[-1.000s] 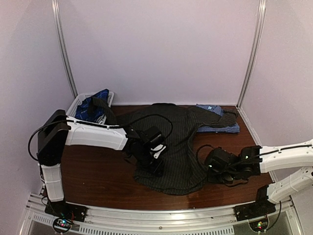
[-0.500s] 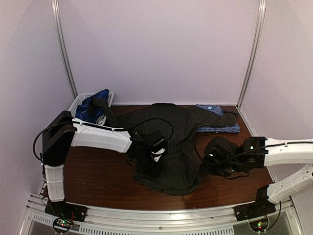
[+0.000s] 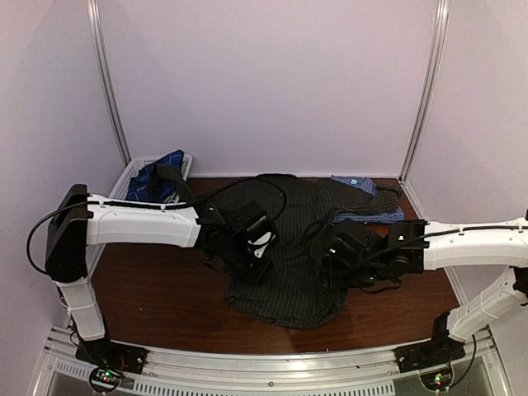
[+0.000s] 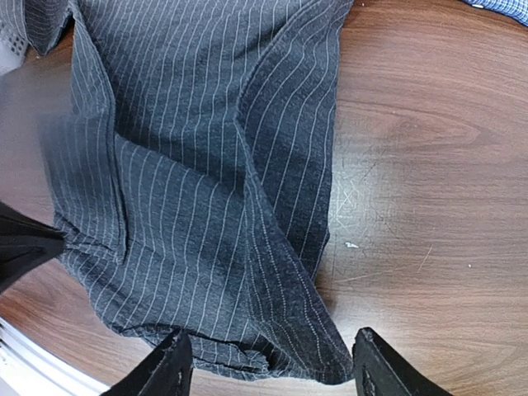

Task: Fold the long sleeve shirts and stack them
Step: Smooth out the flattened shirt at the center of the board.

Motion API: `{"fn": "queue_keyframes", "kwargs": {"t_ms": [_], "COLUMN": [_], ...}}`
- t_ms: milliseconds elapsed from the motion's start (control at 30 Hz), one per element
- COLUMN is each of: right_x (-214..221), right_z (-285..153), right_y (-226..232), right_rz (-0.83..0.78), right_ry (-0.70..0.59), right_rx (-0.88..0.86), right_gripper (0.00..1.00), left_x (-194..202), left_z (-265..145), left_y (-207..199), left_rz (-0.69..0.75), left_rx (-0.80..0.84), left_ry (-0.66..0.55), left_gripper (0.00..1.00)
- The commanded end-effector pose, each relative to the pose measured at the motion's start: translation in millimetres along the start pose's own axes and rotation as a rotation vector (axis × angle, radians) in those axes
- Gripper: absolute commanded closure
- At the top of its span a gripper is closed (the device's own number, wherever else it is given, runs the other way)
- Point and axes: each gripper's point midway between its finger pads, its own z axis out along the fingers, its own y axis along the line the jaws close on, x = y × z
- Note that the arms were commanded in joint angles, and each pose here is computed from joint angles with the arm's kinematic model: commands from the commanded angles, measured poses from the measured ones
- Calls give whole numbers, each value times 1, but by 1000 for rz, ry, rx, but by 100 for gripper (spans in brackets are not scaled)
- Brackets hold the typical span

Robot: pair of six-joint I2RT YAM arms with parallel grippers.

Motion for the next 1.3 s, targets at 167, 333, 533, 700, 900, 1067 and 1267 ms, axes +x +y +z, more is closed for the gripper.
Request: {"fn": "queue_keyframes", "kwargs": {"t_ms": [167, 333, 533, 700, 900, 1067, 1267], "right_x": [16, 37, 46, 49, 45, 39, 29], "right_z": [14, 23, 24, 24, 26, 26, 24], "right_y": [-23, -33, -40, -41, -36, -30, -27], "right_rz": [0, 23, 47, 41, 10, -46, -107], "right_ry": [25, 76, 91, 101, 93, 86, 80], "right_rx": [37, 32, 19, 19, 13, 16, -10], "right_gripper": [57, 86, 100, 100, 100, 100, 100], "left_x": [0, -1, 2, 2, 2, 4, 12], "left_z": [-11, 12, 34, 45, 55, 61, 57], "left_y": [-3, -6, -4, 0, 1, 6, 13], "left_rz": [-9, 17, 21, 18, 24, -4, -62], "left_rx": [31, 14, -8, -38, -67, -108, -142], "left_ry": [-11, 24, 56, 58, 74, 104, 132], "left_gripper": [93, 71, 58, 58, 62, 74, 96]}}
